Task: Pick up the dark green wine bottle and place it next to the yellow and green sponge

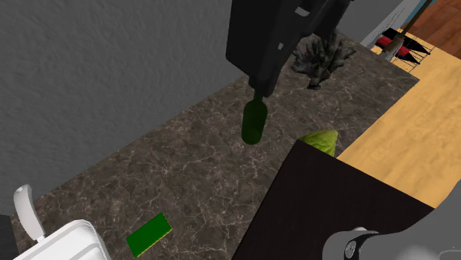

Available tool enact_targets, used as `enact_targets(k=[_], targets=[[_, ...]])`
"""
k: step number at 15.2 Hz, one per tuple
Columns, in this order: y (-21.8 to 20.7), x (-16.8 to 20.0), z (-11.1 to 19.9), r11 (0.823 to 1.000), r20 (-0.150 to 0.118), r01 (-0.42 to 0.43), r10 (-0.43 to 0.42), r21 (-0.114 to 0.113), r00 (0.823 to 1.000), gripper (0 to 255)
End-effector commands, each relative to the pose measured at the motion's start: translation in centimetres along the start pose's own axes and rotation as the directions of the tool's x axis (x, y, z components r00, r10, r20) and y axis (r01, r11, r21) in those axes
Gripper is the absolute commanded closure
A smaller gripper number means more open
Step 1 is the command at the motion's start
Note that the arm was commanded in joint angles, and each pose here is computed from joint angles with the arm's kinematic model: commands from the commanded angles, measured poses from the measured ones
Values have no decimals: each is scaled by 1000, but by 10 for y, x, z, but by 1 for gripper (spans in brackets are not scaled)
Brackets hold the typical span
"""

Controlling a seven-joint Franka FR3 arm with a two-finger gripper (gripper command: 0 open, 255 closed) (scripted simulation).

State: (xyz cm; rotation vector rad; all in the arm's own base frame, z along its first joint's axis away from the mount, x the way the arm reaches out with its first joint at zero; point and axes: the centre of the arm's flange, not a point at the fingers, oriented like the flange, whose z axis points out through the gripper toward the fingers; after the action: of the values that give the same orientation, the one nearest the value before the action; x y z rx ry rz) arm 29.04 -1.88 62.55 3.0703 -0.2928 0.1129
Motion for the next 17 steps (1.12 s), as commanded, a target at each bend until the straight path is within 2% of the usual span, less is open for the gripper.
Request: enact_targets(k=[1, 17], targets=[[0, 0, 0, 1000, 0, 0, 0, 0, 1000, 0], [104, 61, 174, 999, -23, -25, 25, 23, 999, 0]])
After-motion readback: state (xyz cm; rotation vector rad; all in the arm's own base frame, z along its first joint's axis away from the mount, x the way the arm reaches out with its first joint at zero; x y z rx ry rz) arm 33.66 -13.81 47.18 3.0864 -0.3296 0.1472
